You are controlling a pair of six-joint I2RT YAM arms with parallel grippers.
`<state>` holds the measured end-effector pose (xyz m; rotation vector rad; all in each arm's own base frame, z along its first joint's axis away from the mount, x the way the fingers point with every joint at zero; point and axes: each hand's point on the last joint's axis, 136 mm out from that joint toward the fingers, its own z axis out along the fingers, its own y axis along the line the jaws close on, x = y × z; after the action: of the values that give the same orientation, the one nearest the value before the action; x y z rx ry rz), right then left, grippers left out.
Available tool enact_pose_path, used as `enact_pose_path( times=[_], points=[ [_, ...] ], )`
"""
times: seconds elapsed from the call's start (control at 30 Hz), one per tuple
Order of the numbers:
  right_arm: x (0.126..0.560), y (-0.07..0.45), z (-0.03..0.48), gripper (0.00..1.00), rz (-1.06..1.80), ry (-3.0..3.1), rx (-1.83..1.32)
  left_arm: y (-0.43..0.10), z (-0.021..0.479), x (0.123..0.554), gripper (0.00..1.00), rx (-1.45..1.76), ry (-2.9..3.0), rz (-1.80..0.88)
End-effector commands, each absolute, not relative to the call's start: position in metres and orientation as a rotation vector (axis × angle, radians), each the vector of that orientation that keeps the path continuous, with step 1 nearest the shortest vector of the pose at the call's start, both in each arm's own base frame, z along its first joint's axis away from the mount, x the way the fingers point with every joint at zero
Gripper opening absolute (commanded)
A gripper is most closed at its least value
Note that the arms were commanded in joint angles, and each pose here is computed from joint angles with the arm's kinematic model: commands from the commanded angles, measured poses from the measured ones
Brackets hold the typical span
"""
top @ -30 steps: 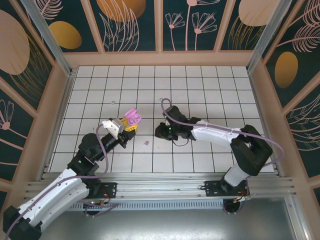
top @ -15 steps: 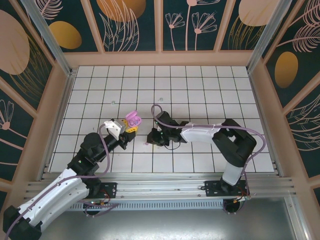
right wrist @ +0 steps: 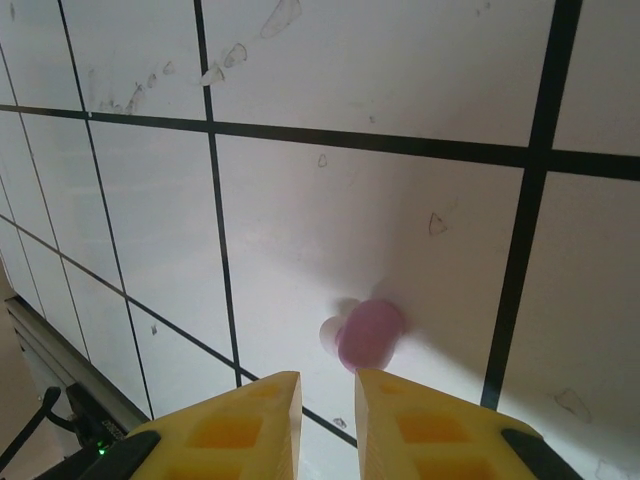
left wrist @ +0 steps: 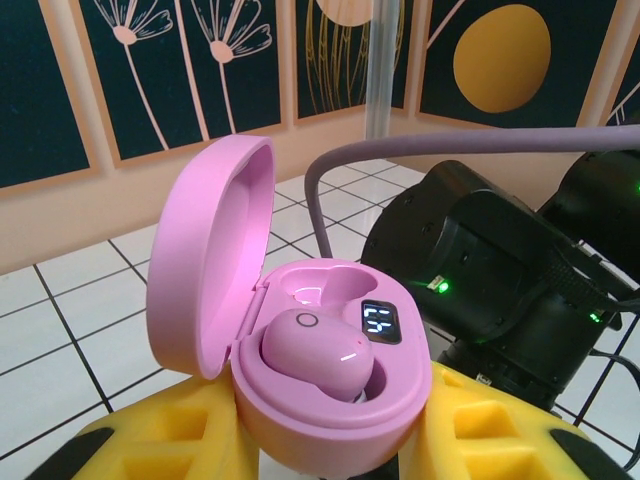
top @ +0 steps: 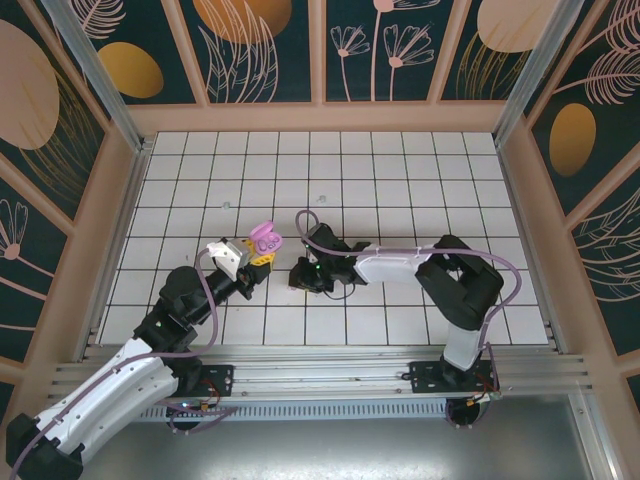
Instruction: Insert the wireless bluetooth earbuds into the charging case
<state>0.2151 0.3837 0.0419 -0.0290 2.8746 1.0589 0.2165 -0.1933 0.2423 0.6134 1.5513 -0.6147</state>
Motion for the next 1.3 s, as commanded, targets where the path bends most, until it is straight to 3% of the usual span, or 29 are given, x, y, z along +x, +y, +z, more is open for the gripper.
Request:
enact_pose_path(
  times=[0.0, 1.27],
  points=[
    [0.216, 0.390, 0.041, 0.21, 1.044, 2.885, -0.029, -0.193, 0.255, 0.215, 0.08, 0.619, 1.508, -0.610],
    [0.219, 0.389, 0.037, 0.25, 0.807, 2.894, -0.015, -0.192, 0.259, 0.215, 0.09, 0.623, 1.499, -0.603]
  ],
)
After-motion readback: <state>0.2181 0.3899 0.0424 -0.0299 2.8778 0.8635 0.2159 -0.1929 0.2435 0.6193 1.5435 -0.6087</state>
